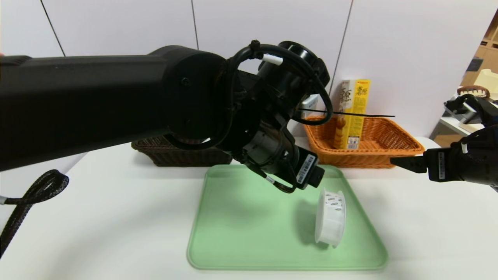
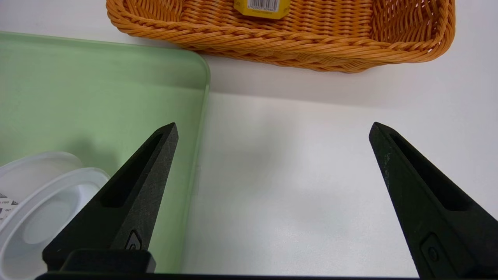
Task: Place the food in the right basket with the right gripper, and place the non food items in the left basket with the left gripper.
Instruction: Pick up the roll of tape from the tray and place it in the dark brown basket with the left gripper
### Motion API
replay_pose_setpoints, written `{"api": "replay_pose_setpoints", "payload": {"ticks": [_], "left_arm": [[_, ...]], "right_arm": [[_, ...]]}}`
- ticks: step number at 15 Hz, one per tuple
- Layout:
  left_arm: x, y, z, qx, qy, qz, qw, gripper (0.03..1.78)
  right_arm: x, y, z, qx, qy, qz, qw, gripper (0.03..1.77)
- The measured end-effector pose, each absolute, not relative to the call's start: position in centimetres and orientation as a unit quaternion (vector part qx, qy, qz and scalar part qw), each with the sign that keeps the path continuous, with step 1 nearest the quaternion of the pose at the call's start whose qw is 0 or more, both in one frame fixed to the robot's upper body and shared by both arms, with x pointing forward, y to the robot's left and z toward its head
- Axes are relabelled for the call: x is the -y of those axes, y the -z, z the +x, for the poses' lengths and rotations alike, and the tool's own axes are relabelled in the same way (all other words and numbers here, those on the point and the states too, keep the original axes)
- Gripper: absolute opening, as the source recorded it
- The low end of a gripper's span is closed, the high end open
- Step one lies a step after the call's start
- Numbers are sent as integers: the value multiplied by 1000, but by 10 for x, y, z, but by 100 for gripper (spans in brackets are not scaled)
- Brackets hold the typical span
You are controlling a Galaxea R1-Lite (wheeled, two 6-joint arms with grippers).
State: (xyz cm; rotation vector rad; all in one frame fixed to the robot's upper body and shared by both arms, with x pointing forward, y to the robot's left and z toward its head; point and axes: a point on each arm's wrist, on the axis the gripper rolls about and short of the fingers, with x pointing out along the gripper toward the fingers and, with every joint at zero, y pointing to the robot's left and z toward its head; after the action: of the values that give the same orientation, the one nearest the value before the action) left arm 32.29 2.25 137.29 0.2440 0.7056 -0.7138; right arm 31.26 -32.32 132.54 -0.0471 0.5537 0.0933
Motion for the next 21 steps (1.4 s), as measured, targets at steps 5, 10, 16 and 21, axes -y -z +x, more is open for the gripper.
{"api": "replay_pose_setpoints", "payload": {"ticks": [5,10,16,21], "left_arm": [[-6,-1374,309,-323,330,83,883,169],[18,-1366,297,-313,324,51,891,169],[42,-1345,287,-316,318,62,892,169],[50,-1326,288,-330,303,85,890,169]], "right_arm": [[324,-1321,310,-280,-45,-21,959,169],[325,-1316,305,-287,-41,-20,957,169],[330,-1312,299,-293,-30,-17,955,170],[330,-1312,298,-293,-30,-17,956,170]]}}
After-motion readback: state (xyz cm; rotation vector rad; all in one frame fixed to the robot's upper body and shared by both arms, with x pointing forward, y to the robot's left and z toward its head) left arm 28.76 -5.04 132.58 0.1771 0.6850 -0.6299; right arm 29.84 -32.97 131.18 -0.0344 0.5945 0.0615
